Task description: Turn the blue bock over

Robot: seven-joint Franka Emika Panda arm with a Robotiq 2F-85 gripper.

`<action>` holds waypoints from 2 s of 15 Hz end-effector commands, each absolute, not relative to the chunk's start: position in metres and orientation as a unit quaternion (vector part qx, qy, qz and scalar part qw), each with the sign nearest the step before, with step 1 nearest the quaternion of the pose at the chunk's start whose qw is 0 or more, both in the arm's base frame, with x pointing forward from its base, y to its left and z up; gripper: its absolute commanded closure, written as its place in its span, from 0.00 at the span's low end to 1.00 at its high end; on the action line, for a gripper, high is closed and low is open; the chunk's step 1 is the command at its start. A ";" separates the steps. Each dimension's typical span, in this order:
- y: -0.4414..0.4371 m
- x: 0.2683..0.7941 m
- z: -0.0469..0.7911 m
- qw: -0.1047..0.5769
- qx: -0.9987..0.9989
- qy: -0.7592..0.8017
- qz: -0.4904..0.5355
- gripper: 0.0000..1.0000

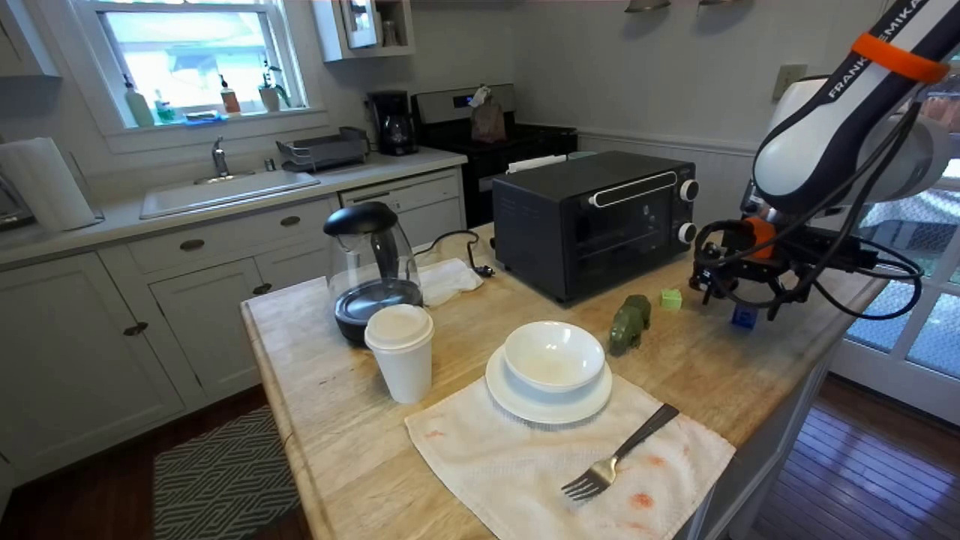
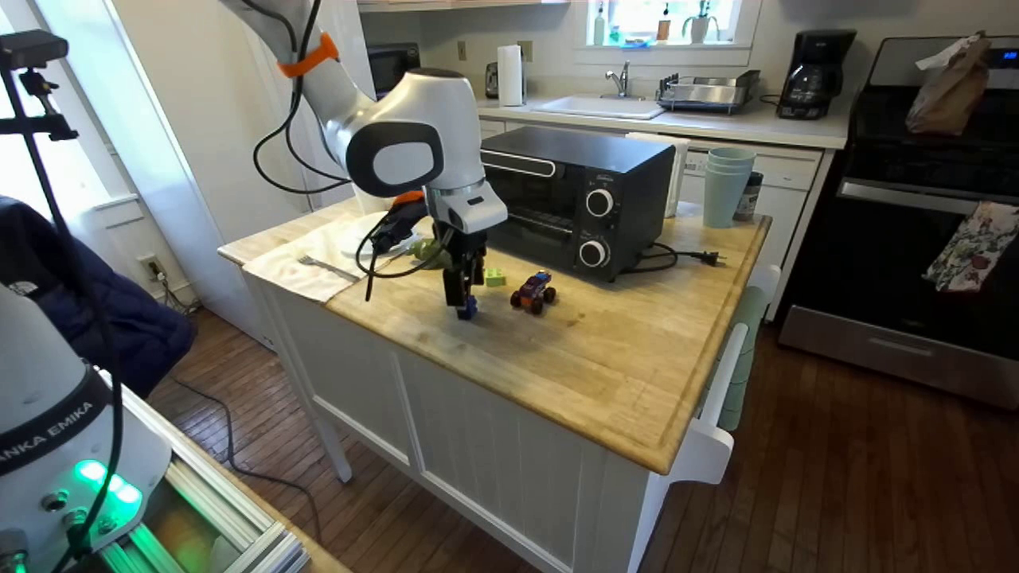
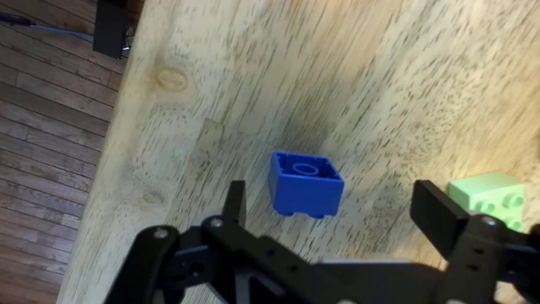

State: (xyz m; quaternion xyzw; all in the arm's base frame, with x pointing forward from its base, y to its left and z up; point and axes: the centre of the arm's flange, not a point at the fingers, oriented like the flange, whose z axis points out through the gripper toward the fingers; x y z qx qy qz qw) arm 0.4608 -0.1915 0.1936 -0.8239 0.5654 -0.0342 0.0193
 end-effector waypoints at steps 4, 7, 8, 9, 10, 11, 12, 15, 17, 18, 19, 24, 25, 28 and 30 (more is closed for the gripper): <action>-0.227 0.465 0.204 0.063 -0.816 0.575 0.015 0.00; -0.239 0.464 0.202 0.077 -0.809 0.581 0.043 0.00; -0.242 0.464 0.202 0.082 -0.807 0.582 0.053 0.00; -0.245 0.463 0.201 0.087 -0.805 0.583 0.061 0.00; -0.247 0.463 0.200 0.092 -0.803 0.584 0.070 0.00; -0.249 0.463 0.199 0.095 -0.801 0.586 0.077 0.00; -0.252 0.463 0.197 0.098 -0.799 0.588 0.083 0.00; -0.257 0.464 0.193 0.112 -0.792 0.593 0.093 0.00; -0.259 0.465 0.191 0.121 -0.789 0.594 0.098 0.00; -0.258 0.467 0.188 0.124 -0.788 0.594 0.102 0.00; -0.258 0.468 0.186 0.128 -0.787 0.594 0.106 0.00; -0.260 0.473 0.180 0.134 -0.784 0.594 0.119 0.00; -0.261 0.474 0.180 0.134 -0.784 0.594 0.120 0.00; -0.263 0.476 0.179 0.134 -0.784 0.594 0.124 0.00; -0.264 0.477 0.178 0.135 -0.783 0.593 0.128 0.02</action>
